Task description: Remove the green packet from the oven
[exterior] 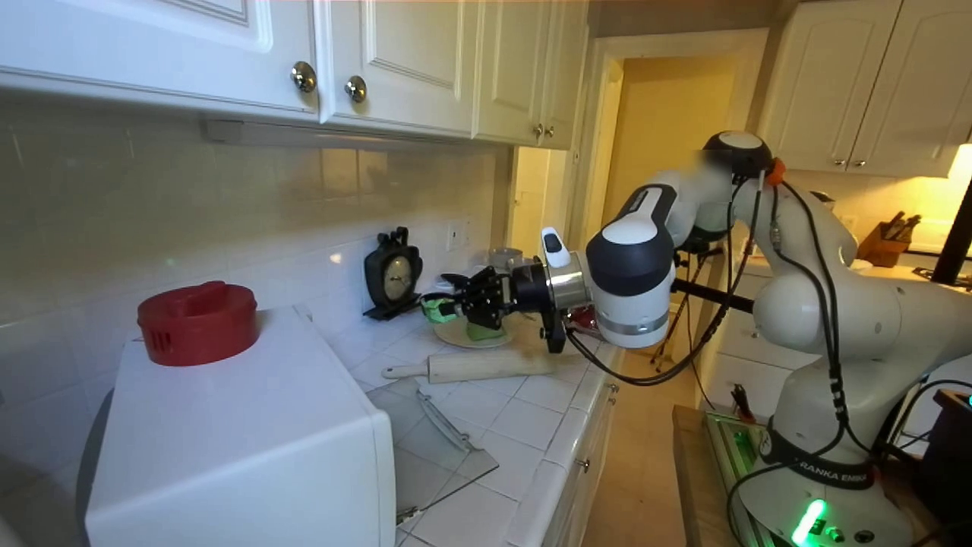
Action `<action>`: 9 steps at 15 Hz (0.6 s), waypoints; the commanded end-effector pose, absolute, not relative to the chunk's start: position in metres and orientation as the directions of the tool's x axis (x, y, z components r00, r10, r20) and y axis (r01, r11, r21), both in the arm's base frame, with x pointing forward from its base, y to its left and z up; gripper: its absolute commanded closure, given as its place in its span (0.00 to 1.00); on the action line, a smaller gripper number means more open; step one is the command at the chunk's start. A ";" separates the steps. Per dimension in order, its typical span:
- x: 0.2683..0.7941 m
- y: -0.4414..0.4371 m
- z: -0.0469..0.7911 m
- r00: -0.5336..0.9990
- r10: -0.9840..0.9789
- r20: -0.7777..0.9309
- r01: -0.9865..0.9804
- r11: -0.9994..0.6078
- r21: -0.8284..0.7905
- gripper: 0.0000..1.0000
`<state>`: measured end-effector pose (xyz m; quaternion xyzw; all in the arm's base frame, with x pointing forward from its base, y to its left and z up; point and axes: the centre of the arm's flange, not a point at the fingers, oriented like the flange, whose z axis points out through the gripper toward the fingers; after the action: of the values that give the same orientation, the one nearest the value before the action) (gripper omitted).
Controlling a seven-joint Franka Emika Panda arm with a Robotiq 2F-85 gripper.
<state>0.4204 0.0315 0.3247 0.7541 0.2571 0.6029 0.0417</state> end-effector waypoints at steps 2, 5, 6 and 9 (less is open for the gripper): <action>0.397 0.067 0.342 0.146 0.459 0.876 0.335 -0.856 0.393 0.97; 0.395 0.064 0.335 0.134 0.431 0.892 0.350 -0.863 0.364 0.97; 0.394 0.062 0.333 0.130 0.425 0.896 0.351 -0.865 0.359 0.97; 0.393 0.052 0.319 0.109 0.408 0.906 0.348 -0.870 0.350 0.97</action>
<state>0.4165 0.0569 0.3380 0.7522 0.2667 0.6018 0.0290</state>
